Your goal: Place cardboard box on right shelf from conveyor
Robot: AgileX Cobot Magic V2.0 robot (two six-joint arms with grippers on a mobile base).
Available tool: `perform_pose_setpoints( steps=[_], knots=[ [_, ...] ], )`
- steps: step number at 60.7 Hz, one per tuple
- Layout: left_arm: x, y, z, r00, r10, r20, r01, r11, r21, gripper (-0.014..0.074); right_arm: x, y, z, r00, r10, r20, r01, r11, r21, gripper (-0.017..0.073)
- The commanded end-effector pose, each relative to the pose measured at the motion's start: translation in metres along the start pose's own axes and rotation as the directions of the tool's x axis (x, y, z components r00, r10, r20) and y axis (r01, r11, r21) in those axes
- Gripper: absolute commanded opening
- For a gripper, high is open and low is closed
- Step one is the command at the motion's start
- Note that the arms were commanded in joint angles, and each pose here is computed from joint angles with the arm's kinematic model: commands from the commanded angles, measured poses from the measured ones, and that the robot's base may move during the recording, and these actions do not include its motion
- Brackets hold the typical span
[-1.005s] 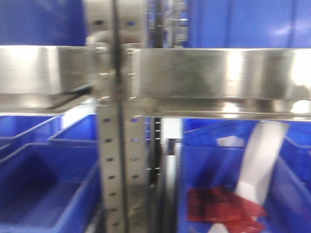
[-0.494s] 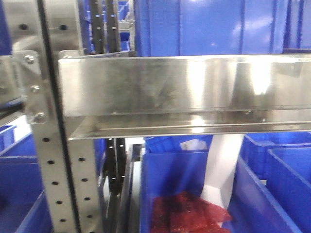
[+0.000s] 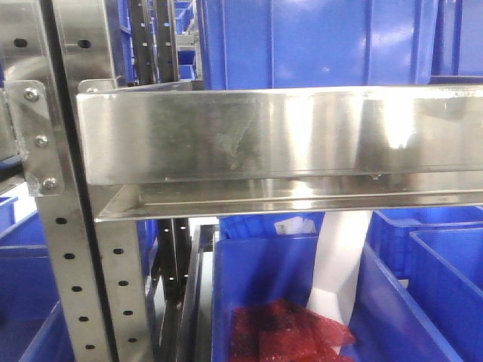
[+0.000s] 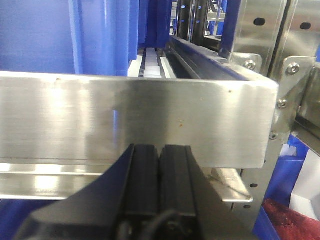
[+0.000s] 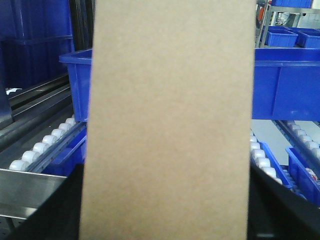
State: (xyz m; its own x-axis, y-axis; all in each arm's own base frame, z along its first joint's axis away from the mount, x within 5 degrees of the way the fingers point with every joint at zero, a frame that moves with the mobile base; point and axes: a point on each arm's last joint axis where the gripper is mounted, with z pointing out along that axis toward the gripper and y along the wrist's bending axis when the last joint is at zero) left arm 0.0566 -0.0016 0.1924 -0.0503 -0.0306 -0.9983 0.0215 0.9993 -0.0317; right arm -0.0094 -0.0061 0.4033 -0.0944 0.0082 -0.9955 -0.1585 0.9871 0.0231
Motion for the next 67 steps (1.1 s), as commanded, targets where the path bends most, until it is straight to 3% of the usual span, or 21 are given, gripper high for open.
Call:
perform_pose_setpoints(
  steps=[1, 42, 54, 58, 67],
  knots=[
    [-0.006, 0.0, -0.001, 0.996, -0.005, 0.09, 0.006, 1.0, -0.002, -0.0116, -0.017, 0.0, -0.001, 0.993, -0.017, 0.115, 0.017, 1.0, 0.002, 0.0217],
    [-0.006, 0.0, -0.001, 0.996, -0.005, 0.09, 0.006, 1.0, -0.002, -0.0116, -0.019, 0.0, 0.0, 0.99, -0.017, 0.137, 0.017, 1.0, 0.001, 0.0217],
    [-0.006, 0.0, -0.001, 0.996, -0.005, 0.09, 0.006, 1.0, -0.002, -0.0116, -0.031, 0.002, 0.026, 0.989, -0.021, 0.148, 0.022, 1.0, -0.004, 0.0217],
    [-0.006, 0.0, -0.001, 0.996, -0.005, 0.09, 0.006, 1.0, -0.002, -0.0116, -0.038, 0.004, 0.042, 0.99, -0.043, 0.136, 0.044, 0.999, -0.003, 0.0217],
    [-0.006, 0.0, -0.001, 0.996, -0.005, 0.09, 0.006, 1.0, -0.002, -0.0115, -0.054, 0.008, 0.087, 0.982, -0.173, 0.073, 0.175, 0.984, -0.018, 0.0217]
  ],
)
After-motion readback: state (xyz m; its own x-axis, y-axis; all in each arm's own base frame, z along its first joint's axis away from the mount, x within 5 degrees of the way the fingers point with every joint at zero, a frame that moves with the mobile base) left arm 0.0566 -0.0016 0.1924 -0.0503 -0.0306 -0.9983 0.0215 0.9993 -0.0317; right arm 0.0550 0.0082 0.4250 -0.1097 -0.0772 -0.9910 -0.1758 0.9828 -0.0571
